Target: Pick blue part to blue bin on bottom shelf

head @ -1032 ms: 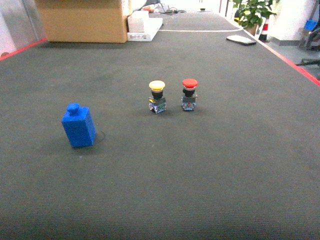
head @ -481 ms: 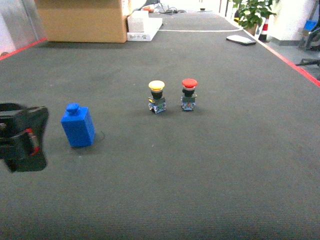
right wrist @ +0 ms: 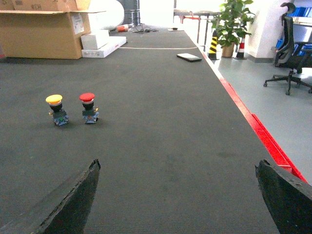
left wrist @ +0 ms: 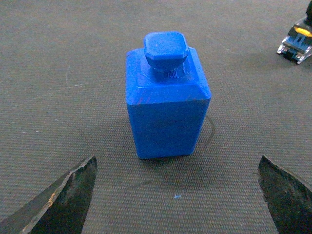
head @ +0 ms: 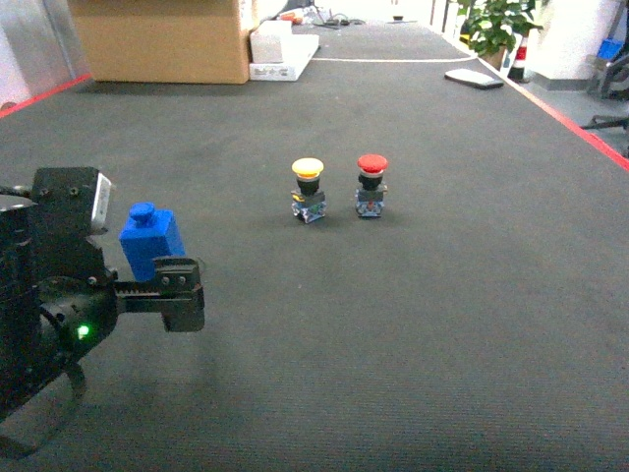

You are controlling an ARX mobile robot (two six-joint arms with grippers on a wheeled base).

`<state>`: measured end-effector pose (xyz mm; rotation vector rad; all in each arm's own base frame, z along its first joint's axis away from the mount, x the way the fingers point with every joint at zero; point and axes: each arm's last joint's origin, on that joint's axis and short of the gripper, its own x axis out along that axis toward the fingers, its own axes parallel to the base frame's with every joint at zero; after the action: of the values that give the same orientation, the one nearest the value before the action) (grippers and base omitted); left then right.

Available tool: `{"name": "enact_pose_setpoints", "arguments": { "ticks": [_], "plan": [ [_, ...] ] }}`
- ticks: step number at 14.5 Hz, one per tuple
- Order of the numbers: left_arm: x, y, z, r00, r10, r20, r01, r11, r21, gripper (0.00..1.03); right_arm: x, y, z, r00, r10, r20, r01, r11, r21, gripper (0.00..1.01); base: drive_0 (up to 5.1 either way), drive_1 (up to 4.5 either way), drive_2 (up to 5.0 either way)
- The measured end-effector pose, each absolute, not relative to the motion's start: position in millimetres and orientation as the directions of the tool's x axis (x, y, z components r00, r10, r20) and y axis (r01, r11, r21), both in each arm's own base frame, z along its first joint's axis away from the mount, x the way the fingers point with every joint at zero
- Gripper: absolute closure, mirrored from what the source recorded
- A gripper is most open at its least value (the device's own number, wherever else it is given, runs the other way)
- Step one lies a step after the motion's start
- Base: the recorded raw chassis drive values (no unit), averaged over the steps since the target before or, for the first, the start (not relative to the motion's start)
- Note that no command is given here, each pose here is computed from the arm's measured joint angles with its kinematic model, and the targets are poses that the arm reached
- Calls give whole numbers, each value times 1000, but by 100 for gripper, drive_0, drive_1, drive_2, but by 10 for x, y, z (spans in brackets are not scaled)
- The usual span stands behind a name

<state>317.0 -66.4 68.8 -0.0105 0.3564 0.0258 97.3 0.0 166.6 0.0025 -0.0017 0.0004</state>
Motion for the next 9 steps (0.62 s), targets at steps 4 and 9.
{"name": "enact_pose_setpoints", "arguments": {
  "ticks": [4,9],
  "plan": [
    [3481,-616,628,943,66,-325,-67,998,8,5,973,0,1666,1000,0,1,0,1000,2,3,0,0,0],
    [3708,-597,630,951,75,-301,-76,997,9,17,973,0,1666,1000,0,1,0,1000,2,3,0,0,0]
  ]
}}
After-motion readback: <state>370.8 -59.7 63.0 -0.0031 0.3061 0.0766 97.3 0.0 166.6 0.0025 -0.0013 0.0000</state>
